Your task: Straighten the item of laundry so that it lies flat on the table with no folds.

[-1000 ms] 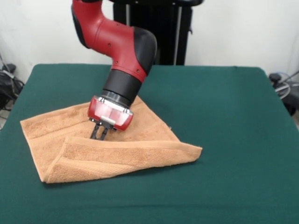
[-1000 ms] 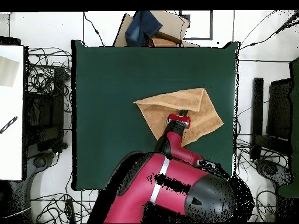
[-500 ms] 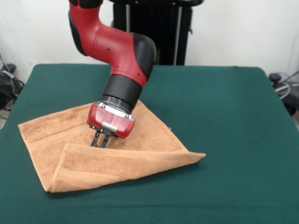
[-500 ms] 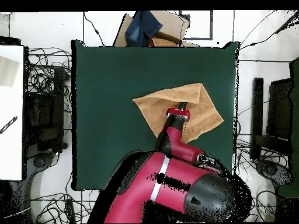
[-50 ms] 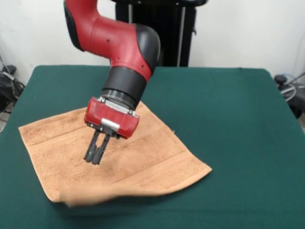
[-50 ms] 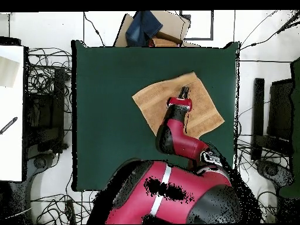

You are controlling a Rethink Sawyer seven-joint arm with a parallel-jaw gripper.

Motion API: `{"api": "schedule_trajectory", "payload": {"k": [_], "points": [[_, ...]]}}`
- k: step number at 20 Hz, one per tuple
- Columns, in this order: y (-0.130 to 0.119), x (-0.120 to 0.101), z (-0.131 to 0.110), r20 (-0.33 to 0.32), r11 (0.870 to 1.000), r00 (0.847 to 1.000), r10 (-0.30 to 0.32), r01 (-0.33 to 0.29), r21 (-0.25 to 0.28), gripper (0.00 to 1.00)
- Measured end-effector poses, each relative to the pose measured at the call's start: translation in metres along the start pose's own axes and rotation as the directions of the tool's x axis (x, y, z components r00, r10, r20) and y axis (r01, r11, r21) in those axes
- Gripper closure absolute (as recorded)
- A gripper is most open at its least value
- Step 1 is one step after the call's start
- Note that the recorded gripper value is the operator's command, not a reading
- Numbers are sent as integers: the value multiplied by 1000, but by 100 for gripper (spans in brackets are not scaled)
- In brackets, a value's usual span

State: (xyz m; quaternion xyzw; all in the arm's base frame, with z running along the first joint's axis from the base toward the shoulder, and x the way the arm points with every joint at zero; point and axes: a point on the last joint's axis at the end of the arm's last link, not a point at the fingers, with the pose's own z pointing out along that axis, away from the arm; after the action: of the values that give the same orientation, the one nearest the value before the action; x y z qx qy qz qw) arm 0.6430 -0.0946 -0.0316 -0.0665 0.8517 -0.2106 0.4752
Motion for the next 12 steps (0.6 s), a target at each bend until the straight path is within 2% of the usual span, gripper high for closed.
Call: {"api": "schedule_trajectory", "payload": {"k": [1,2,6,7,12], "points": [[-3,-8,1,4,1000,1000,2,-2,-2,100],[-11,-30,1,7,1000,1000,1,-1,-10,100],[-26,-57,1,0,1000,1000,-3,3,-19,100],[-36,-73,0,-6,1000,1000,-4,4,-24,100],[-61,-98,8,-21,1000,1000,8,-8,-24,100]]}}
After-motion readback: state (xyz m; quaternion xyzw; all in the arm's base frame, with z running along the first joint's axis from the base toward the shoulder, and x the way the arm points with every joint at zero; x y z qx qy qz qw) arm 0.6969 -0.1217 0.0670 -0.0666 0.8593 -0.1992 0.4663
